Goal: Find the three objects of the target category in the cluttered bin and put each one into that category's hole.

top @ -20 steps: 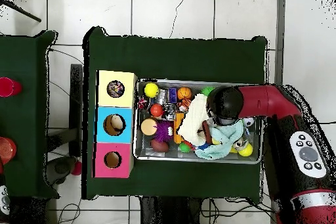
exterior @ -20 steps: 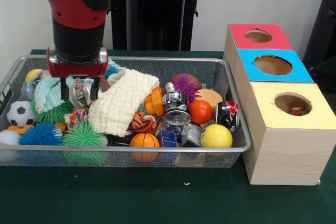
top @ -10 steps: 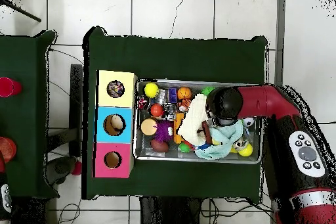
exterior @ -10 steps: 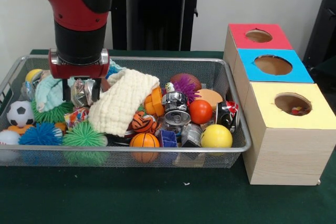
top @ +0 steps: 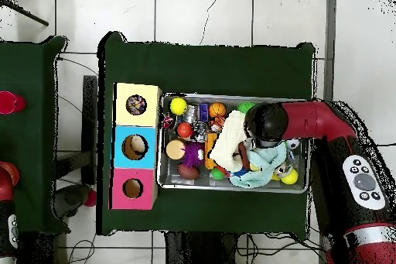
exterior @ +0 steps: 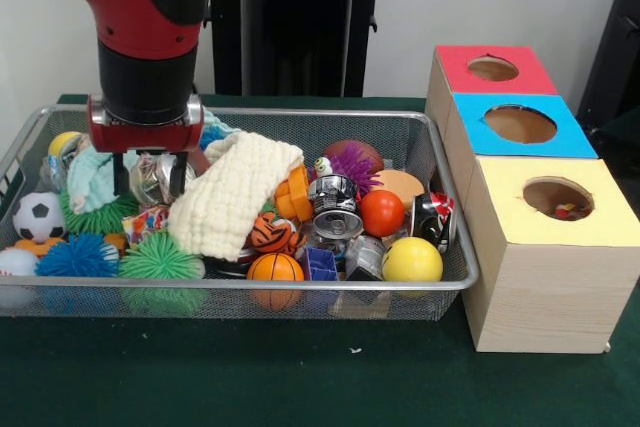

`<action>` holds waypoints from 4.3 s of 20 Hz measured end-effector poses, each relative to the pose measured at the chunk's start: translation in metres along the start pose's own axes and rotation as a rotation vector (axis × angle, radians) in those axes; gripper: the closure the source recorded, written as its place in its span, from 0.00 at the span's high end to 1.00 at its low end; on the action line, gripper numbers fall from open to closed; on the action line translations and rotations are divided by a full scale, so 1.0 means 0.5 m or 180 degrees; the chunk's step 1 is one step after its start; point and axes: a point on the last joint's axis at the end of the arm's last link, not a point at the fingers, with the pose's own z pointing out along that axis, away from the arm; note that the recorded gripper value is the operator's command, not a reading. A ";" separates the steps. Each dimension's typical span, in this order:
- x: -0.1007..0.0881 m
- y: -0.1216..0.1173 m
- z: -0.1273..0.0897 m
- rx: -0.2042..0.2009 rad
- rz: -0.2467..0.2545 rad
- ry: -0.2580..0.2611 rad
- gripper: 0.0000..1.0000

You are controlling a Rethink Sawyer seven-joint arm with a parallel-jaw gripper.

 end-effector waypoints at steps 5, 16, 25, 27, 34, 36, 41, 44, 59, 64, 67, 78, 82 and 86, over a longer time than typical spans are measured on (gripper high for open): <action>-0.020 -0.024 0.004 0.0111 -0.0031 -0.0344 1.00; -0.049 -0.022 0.001 0.0133 -0.0062 -0.0620 1.00; -0.046 -0.004 0.011 0.0057 -0.0058 -0.0521 1.00; -0.043 -0.001 0.011 0.0049 -0.0066 -0.0477 1.00; -0.038 0.003 0.014 0.0034 -0.0075 -0.0405 1.00; -0.038 0.004 0.015 0.0031 -0.0075 -0.0401 1.00; -0.037 0.004 0.018 0.0032 -0.0080 -0.0397 1.00; -0.036 0.000 0.019 0.0033 -0.0072 -0.0399 1.00; -0.029 -0.051 0.029 0.0054 0.0053 -0.0424 1.00; -0.030 -0.042 0.052 0.0008 0.0055 -0.0398 1.00; -0.026 -0.030 0.072 -0.0041 0.0049 -0.0366 1.00; -0.019 -0.012 0.090 -0.0156 0.0078 -0.0263 1.00; -0.012 -0.017 0.079 -0.0150 0.0079 -0.0170 1.00; -0.001 -0.024 0.065 -0.0147 0.0082 -0.0032 1.00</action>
